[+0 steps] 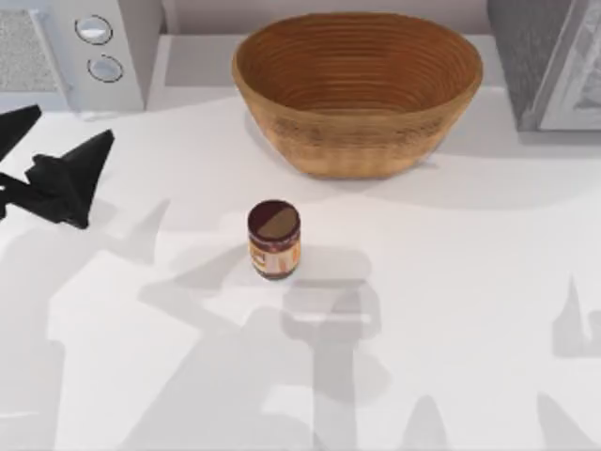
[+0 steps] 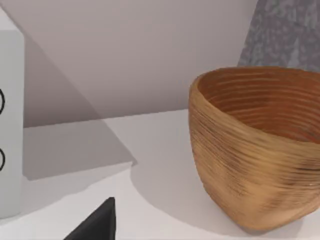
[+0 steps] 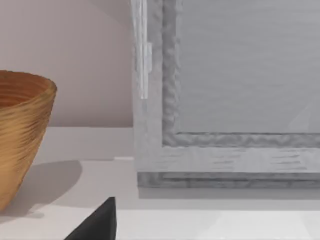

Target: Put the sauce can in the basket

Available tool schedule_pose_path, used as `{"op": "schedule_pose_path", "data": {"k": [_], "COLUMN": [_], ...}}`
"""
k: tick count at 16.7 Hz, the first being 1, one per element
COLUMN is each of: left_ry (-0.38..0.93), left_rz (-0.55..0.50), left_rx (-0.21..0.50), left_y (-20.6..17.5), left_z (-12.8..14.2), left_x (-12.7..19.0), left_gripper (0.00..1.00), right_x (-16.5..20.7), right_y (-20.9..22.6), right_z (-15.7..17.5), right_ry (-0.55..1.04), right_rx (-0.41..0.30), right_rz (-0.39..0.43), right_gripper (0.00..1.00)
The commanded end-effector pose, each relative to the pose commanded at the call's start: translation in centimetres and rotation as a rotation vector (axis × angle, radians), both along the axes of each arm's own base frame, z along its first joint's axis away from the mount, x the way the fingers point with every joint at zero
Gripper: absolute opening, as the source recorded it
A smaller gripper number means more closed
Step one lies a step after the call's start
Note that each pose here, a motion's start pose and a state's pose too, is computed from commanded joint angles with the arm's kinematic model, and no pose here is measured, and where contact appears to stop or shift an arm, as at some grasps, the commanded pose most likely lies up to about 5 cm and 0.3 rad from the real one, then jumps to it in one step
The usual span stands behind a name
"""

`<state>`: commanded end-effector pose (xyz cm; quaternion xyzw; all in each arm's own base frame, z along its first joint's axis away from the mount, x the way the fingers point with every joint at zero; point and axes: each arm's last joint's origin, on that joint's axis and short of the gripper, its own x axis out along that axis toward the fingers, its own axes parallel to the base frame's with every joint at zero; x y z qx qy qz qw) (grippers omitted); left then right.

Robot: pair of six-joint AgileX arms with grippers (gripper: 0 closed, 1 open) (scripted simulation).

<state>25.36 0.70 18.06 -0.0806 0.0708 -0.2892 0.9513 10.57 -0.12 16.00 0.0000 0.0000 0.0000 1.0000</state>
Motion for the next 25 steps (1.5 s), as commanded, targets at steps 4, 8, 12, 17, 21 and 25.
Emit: {"op": "schedule_pose_path", "data": {"k": [4, 8, 12, 17, 21, 25], "left_ry": [-0.040, -0.103, -0.173, -0.220, -0.220, -0.220], "left_rz": [-0.222, -0.473, -0.707, -0.855, -0.855, -0.855], "left_rx": [-0.007, 0.007, 0.021, 0.027, 0.027, 0.027], "left_y": [-0.4, -2.1, -4.6, -6.4, -6.4, -7.4], "left_z": [-3.8, -9.3, -14.5, -17.5, -17.5, -17.5], "left_x": [5.3, 8.5, 9.5, 9.3, 9.3, 9.5], "left_gripper": [1.00, 1.00, 1.00, 1.00, 1.00, 1.00], "right_x": [0.0, 0.0, 0.0, 0.0, 0.0, 0.0], "right_y": [0.0, 0.0, 0.0, 0.0, 0.0, 0.0], "right_z": [0.0, 0.0, 0.0, 0.0, 0.0, 0.0], "right_ry": [0.000, 0.000, 0.000, 0.000, 0.000, 0.000], "right_rx": [0.000, 0.000, 0.000, 0.000, 0.000, 0.000], "right_rz": [0.000, 0.000, 0.000, 0.000, 0.000, 0.000], "right_gripper": [1.00, 1.00, 1.00, 1.00, 1.00, 1.00]}}
